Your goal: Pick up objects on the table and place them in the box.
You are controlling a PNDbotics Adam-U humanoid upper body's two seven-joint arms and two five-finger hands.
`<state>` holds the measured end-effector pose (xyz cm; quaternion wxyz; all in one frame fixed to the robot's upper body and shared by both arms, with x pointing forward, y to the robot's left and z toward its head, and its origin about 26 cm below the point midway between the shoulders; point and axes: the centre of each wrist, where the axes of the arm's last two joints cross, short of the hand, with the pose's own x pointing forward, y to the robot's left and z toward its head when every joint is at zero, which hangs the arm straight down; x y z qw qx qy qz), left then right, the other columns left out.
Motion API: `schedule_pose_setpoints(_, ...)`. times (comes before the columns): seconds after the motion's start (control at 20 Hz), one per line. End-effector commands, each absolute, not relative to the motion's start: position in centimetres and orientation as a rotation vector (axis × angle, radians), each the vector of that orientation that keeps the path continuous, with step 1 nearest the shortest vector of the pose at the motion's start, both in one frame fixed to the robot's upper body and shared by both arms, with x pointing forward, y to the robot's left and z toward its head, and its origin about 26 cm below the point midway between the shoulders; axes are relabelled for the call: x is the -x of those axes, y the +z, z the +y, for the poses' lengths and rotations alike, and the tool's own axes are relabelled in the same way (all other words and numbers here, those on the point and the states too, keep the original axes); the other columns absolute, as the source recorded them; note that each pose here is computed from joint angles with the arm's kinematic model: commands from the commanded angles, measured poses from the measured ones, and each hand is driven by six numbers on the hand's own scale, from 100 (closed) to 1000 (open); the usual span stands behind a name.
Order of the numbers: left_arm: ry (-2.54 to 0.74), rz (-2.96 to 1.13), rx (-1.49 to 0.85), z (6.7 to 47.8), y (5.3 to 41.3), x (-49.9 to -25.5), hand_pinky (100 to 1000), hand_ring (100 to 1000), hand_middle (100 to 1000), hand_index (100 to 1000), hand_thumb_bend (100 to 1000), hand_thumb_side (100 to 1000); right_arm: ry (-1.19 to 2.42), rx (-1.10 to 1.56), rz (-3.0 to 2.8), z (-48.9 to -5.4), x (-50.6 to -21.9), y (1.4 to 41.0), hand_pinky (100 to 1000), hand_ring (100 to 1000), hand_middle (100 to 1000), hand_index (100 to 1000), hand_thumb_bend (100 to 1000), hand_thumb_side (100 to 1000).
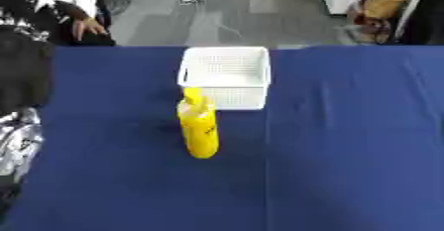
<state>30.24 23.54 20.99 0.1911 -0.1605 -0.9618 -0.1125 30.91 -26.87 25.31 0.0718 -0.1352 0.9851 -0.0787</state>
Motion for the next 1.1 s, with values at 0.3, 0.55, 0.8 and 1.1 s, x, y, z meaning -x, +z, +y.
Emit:
schedule_pose_setpoints(0.3,-0.343,-2.742,0.440,23.9,21.9,-30.1,661,757,858,835,600,955,-0.192,0.438,2.937,-26.6,-30.7,26.2,145,253,316,455,100,833)
schedule_pose_setpoints(0.55,-0.403,-2.740,0.379,24.2,21.9,-30.1,670,768,872,854,622,958,-0.110,0.479,2.983,-26.4,-30.6,25.6,159,252,318,454,100,851)
schedule_pose_setpoints(0.8,-0.522,-2.651,0.209,24.7,22.1,-30.1,643,776,882,877,622,973,-0.081,0.484,3.039,-26.3,-30.6,25.5,169,251,319,453,100,856)
schedule_pose_setpoints(1.1,-0.753,-2.488,0.067,25.3,23.7,-30.1,626,781,848,863,599,987,-0.086,0.494,3.068,-26.2,-30.6,25.4,172,252,318,452,100,860)
